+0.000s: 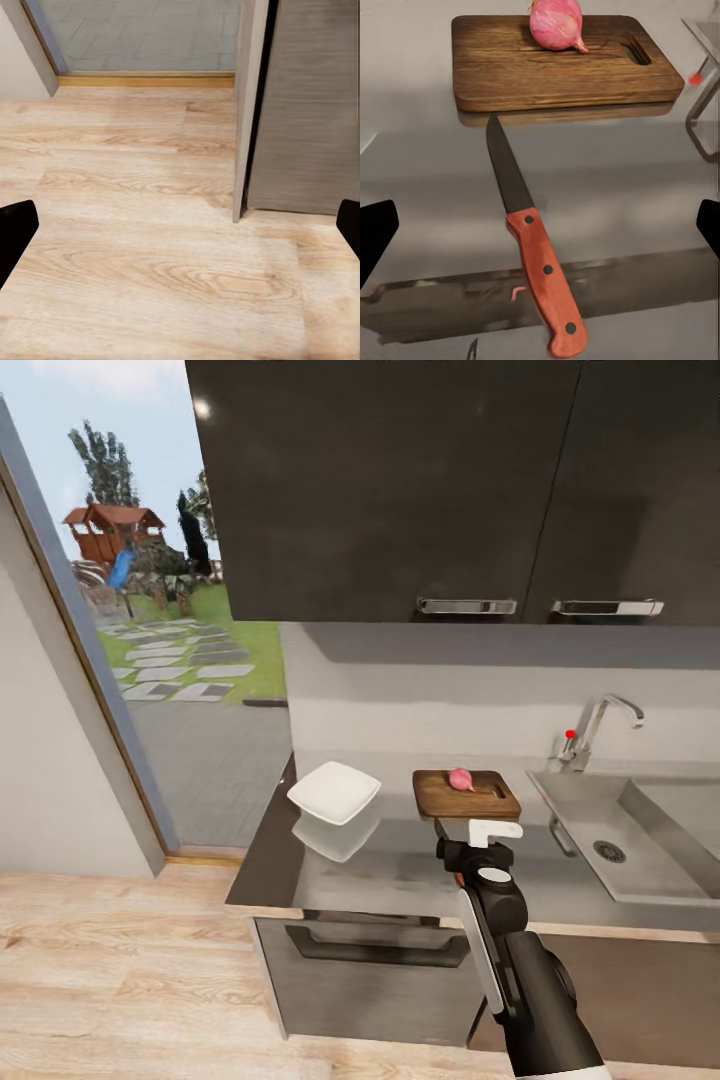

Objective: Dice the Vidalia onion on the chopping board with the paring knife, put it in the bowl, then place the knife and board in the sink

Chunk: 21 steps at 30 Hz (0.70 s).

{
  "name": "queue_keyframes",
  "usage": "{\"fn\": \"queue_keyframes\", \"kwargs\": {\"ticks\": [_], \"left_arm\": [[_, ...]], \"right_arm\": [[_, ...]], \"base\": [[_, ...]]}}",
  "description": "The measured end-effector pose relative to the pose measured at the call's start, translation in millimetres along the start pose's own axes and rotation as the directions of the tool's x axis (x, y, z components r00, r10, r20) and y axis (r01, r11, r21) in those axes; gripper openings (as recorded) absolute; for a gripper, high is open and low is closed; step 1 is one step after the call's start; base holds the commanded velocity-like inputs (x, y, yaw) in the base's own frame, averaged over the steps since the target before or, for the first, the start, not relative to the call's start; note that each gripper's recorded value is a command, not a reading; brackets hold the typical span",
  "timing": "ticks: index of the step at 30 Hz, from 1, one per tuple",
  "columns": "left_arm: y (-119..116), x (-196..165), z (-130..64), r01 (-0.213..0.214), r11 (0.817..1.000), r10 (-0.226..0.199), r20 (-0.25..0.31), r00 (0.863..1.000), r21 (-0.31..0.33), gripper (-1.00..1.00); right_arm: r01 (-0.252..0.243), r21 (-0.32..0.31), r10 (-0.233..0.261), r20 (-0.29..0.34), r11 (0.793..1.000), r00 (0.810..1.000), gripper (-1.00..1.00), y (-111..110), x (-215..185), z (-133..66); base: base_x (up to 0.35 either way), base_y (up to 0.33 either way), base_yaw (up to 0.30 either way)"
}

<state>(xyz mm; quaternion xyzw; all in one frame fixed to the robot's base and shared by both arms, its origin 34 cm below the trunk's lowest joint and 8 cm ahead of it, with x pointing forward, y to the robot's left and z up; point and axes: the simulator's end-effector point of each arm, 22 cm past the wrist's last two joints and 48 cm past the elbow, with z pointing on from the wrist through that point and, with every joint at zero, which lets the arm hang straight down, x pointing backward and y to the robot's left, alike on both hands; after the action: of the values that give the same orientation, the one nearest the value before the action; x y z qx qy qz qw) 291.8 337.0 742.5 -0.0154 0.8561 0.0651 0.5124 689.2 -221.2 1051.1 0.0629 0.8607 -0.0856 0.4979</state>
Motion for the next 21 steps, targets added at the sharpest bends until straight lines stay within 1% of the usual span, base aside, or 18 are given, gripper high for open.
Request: {"fn": "queue_keyframes", "kwargs": {"ticks": [8,13,21], "left_arm": [[0.2,0.0,0.0,0.000,1.000,0.000,0.000,1.000,-0.001,1.00],[0.2,0.0,0.0,0.000,1.000,0.000,0.000,1.000,-0.001,1.00],[0.0,0.0,0.0,0.000,1.000,0.000,0.000,1.000,0.000,1.00]], "right_arm": [[-0.002,-0.003,0.002,-0.001,1.000,1.000,1.00,0.7,0.1,-0.1],[-0.002,-0.004,0.002,-0.001,1.000,1.000,1.00,0.9,0.3,0.0],[-0.003,-0.006,0.003,-0.001,1.000,1.000,1.00,1.2,0.3,0.0]], "base": [[0.080,-0.201,0.000],[0.022,-0.060,0.000],[0.003,-0.008,0.000]]}}
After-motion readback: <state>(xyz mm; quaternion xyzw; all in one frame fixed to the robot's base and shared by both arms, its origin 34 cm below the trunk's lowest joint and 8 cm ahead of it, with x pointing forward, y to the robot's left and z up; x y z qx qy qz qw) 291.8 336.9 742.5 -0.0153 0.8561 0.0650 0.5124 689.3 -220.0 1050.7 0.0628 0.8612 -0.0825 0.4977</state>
